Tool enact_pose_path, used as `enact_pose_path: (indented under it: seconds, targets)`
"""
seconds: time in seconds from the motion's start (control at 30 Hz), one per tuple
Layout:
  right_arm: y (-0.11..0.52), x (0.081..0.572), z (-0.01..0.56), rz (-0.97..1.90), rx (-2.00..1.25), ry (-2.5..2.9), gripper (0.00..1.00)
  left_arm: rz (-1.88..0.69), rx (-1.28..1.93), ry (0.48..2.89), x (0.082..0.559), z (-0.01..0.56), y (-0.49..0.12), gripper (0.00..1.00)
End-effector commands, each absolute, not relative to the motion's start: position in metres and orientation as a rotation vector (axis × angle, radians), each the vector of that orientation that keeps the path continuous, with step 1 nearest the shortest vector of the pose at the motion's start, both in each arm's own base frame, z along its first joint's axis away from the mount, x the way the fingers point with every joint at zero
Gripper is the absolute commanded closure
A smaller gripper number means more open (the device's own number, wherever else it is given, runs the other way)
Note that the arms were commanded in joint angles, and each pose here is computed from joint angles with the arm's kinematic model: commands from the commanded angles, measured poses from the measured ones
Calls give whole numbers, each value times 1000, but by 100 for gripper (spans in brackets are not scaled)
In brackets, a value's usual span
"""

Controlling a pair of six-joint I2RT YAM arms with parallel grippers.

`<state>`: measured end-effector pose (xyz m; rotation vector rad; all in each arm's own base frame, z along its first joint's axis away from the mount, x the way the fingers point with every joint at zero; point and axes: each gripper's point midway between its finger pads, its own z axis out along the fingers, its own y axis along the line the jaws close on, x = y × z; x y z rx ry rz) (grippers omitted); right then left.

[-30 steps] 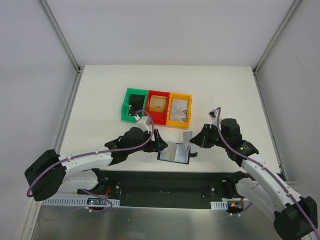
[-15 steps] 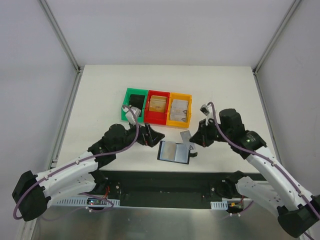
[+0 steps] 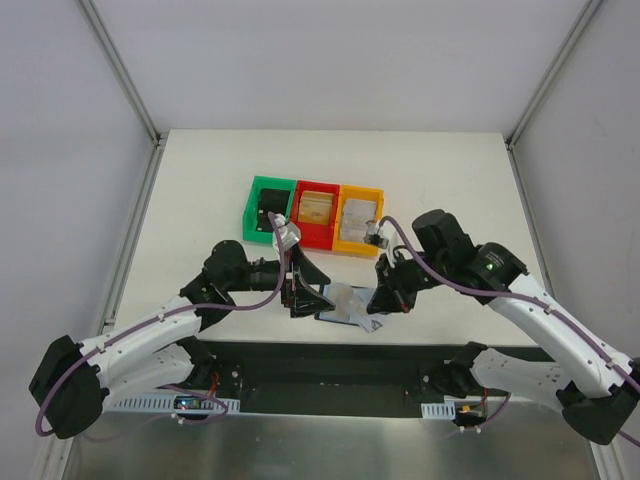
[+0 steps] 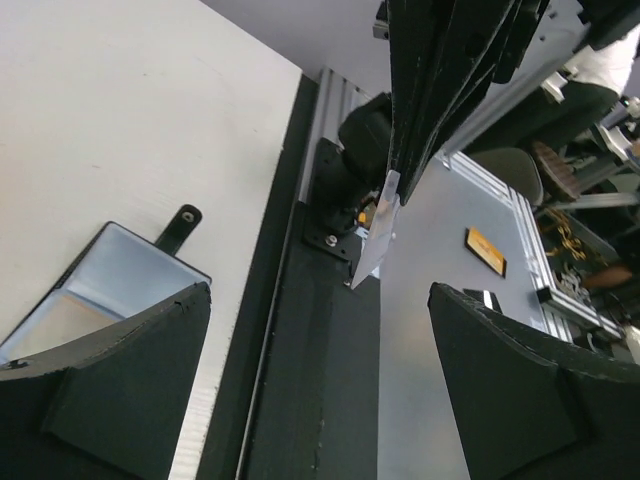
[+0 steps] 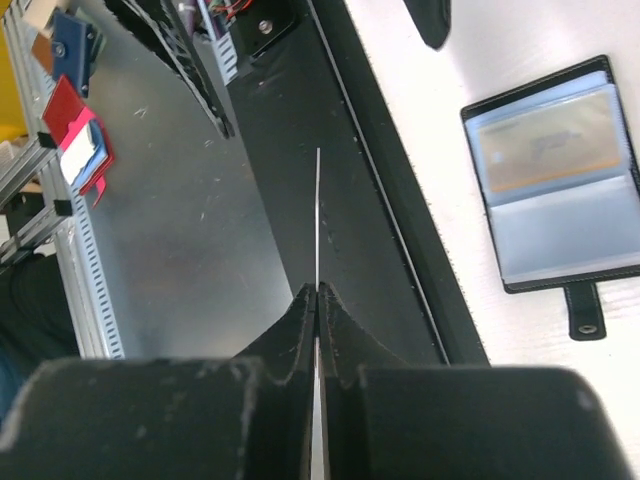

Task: Take the credit cards out of the card holder
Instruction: Place the credit card in the storage box.

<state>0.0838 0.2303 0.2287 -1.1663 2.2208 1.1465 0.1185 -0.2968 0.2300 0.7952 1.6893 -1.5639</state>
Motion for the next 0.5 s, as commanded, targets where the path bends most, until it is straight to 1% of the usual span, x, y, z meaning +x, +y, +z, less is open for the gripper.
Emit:
enact_pose_path:
  seconds: [0.0, 0.13, 0.23, 0.33, 0.37, 0.47]
  targets:
    - [236, 69, 244, 1231, -1266, 2167, 100, -1686, 927, 1561, 100, 254, -299, 12]
    - [243, 62, 244, 1266, -1298, 2153, 100, -1717, 940, 1562, 98, 254, -302, 15]
    - [248, 62, 241, 1271, -1304, 2160, 100, -1733, 945, 1584, 99, 251, -306, 19]
    - [254, 61, 239, 1288, -1321, 2159, 100, -1765, 967, 1598, 95, 247, -310, 25]
    - [256, 62, 240, 1287, -1325, 2153, 100, -1779, 987, 1598, 91, 246, -311, 30]
    - [259, 62, 241, 1290, -1340, 2147, 100, -1803, 1021, 1599, 86, 245, -315, 35]
